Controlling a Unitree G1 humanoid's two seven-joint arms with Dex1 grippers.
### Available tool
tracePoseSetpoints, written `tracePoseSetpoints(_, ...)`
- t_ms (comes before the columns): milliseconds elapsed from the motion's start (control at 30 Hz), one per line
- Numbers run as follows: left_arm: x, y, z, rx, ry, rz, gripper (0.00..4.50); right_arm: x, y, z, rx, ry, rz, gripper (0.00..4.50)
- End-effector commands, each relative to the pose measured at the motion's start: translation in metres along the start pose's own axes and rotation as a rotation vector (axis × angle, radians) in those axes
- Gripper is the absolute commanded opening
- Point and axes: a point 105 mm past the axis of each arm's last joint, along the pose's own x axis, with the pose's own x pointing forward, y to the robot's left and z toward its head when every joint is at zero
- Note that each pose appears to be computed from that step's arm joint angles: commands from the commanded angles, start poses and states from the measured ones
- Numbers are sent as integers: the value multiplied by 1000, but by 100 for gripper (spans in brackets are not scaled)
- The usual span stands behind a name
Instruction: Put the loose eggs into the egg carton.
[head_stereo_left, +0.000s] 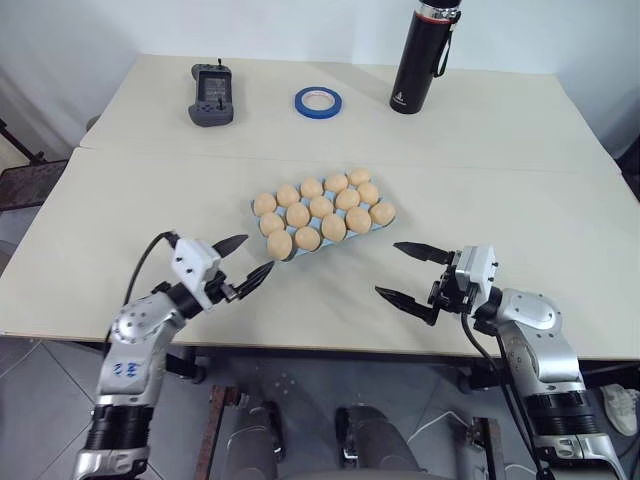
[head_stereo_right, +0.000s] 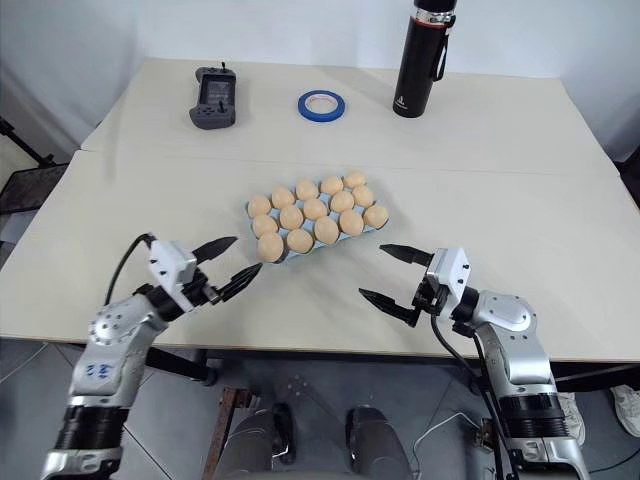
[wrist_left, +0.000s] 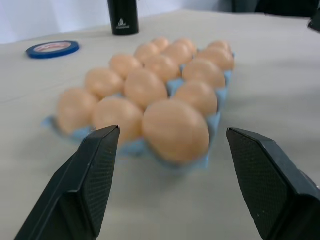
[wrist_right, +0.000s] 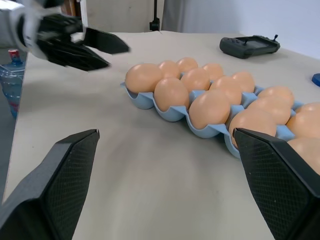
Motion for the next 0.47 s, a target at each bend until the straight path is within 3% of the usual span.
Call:
tracePoseSetpoints(33,-22,4,7,51,11,-15,364,-7,-5,5,-37,-7,-11,450)
tracePoseSetpoints(133,-47,19,-3,37,82,46,364,-22,-16,-2,-41,42,-31,450)
tracePoseSetpoints(467,-42,12,0,104,70,38,364,-30,-29,-7,-51,49,-71,450)
